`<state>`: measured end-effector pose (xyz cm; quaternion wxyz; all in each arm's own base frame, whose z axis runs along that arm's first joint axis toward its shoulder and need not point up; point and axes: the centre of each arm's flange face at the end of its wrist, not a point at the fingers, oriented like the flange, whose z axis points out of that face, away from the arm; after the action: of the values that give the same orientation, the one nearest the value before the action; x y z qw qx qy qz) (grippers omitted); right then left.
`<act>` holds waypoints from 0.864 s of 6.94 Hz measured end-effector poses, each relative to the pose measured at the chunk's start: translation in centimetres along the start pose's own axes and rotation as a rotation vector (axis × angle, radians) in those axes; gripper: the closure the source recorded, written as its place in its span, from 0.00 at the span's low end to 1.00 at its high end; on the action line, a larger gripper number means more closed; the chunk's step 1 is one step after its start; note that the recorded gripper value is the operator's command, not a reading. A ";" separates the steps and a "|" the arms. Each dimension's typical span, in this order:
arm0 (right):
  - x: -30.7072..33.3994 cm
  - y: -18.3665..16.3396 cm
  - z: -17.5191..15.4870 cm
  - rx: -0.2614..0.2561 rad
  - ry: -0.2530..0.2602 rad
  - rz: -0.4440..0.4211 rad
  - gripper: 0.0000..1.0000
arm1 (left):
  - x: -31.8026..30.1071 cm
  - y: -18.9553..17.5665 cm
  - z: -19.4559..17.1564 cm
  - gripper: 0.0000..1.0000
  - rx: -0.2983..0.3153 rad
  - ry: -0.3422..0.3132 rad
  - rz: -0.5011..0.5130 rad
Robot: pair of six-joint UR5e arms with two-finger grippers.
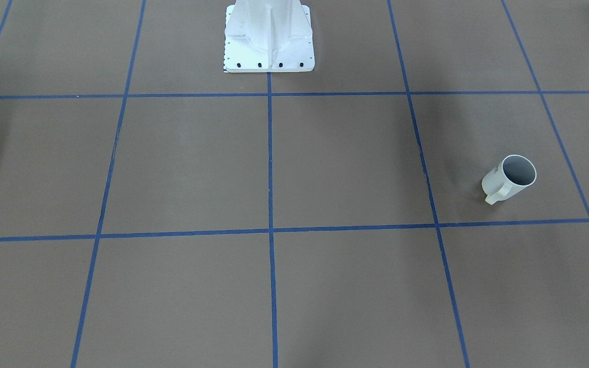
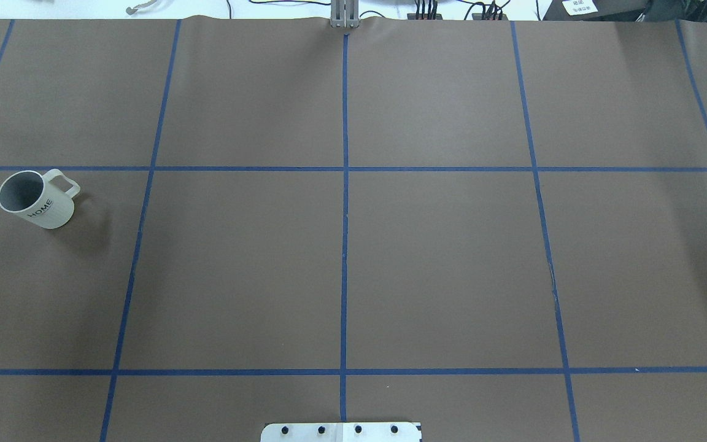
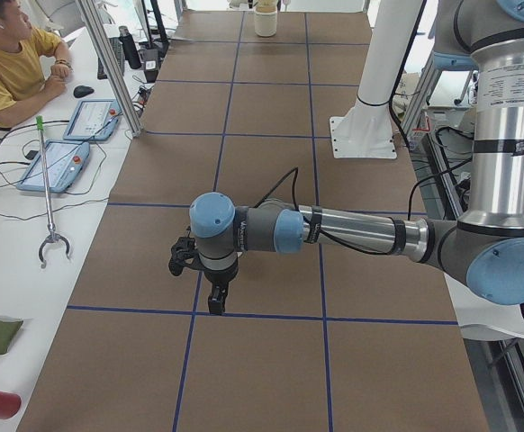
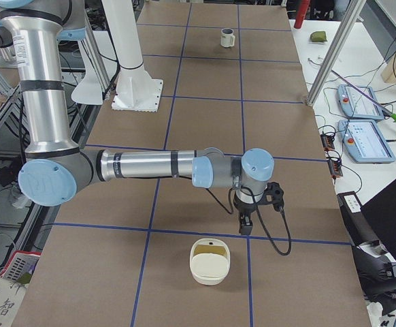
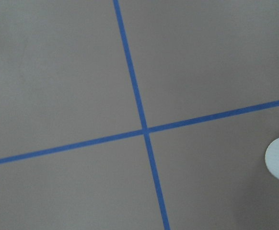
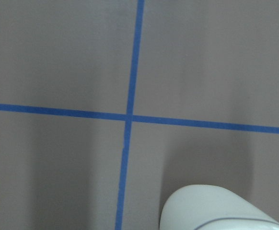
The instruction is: Left arm hands cup to right arm to dump lemon
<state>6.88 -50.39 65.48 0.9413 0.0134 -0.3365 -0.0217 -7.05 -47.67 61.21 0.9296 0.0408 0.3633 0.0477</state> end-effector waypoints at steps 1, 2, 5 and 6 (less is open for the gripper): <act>1.0 2.4 0.1 0.012 0.003 0.012 0.00 | -0.1 0.2 0.1 0.00 0.004 0.006 -0.004; 1.3 4.4 -0.1 0.021 0.006 0.016 0.00 | -0.2 0.3 0.1 0.00 0.004 0.007 -0.008; 1.4 5.6 -0.2 0.026 0.012 0.017 0.00 | -0.6 0.8 0.5 0.00 -0.004 -0.001 -0.017; 1.4 5.6 -0.2 0.026 0.016 0.017 0.00 | -0.7 1.1 0.6 0.00 -0.007 -0.003 -0.019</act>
<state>8.28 -44.84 66.48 0.9439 0.0232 -0.3292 -0.0092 -7.24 -46.66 62.29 0.9306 0.0342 0.3622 0.0399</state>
